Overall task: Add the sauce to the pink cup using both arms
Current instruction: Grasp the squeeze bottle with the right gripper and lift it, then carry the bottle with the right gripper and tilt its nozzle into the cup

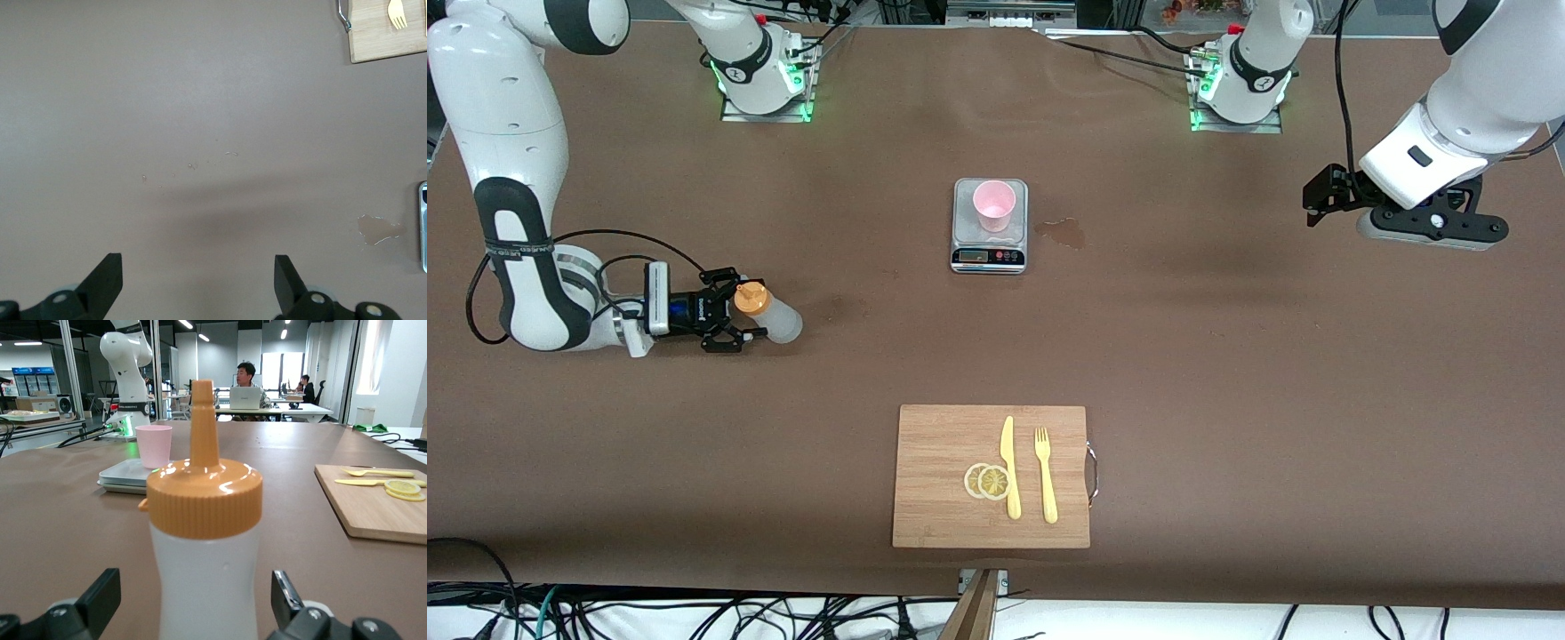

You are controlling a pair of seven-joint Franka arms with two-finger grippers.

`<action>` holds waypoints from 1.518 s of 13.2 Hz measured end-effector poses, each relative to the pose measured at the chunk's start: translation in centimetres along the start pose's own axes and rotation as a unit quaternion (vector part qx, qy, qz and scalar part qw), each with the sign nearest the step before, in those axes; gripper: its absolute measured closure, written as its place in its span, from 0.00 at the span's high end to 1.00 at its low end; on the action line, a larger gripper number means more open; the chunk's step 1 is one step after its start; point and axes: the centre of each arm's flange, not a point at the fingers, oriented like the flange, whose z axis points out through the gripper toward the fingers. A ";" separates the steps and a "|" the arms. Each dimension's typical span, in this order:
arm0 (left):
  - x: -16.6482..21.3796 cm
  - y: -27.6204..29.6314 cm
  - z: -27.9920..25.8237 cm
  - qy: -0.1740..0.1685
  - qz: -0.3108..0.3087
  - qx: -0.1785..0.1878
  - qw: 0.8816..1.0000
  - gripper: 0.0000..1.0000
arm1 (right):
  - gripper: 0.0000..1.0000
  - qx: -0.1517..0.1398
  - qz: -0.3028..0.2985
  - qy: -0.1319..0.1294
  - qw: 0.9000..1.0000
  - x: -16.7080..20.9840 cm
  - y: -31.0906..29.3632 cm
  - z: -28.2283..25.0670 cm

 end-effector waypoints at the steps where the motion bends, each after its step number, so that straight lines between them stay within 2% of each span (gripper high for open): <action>1: 0.0 0.0 0.0 0.000 0.000 0.000 1.000 1.00 | 1.00 0.001 0.001 0.009 1.000 -0.1 0.1 0.7; 3: 0.0 0.0 0.0 0.000 0.000 0.000 1.000 1.00 | 1.00 -0.003 -0.001 0.029 1.000 -0.2 0.5 2.3; 7: 0.0 0.0 0.0 0.000 0.000 0.000 1.000 1.00 | 0.99 0.003 -0.002 0.040 0.999 -0.3 0.7 3.6; 8: 0.0 0.0 0.0 0.000 0.000 0.000 1.000 1.00 | 0.93 0.004 -0.002 0.041 0.999 -0.4 0.6 3.7; 11: 0.0 0.0 0.0 0.000 0.000 0.000 1.000 1.00 | 0.55 0.006 -0.001 0.042 0.999 -0.5 0.6 4.0; 13: 0.0 -0.1 0.0 0.000 -0.001 0.000 1.000 1.00 | 0.34 0.010 -0.001 0.042 0.999 -0.3 0.8 4.4; 14: 0.0 -0.1 0.0 0.000 -0.001 0.000 1.000 1.00 | 0.29 0.013 0.002 0.042 0.999 -0.2 1.0 4.7; 17: 0.0 -0.2 0.0 0.000 -0.002 0.000 1.000 1.00 | 0.29 0.036 0.027 0.036 0.998 0.9 2.0 6.9; 19: 0.0 -0.2 0.0 0.000 -0.002 0.000 1.000 1.00 | 0.29 0.057 0.046 0.009 0.997 2.8 3.2 8.6; 20: 0.0 -0.2 0.0 0.000 -0.002 0.000 1.000 1.00 | 0.26 0.066 0.050 -0.014 0.996 4.2 4.0 9.5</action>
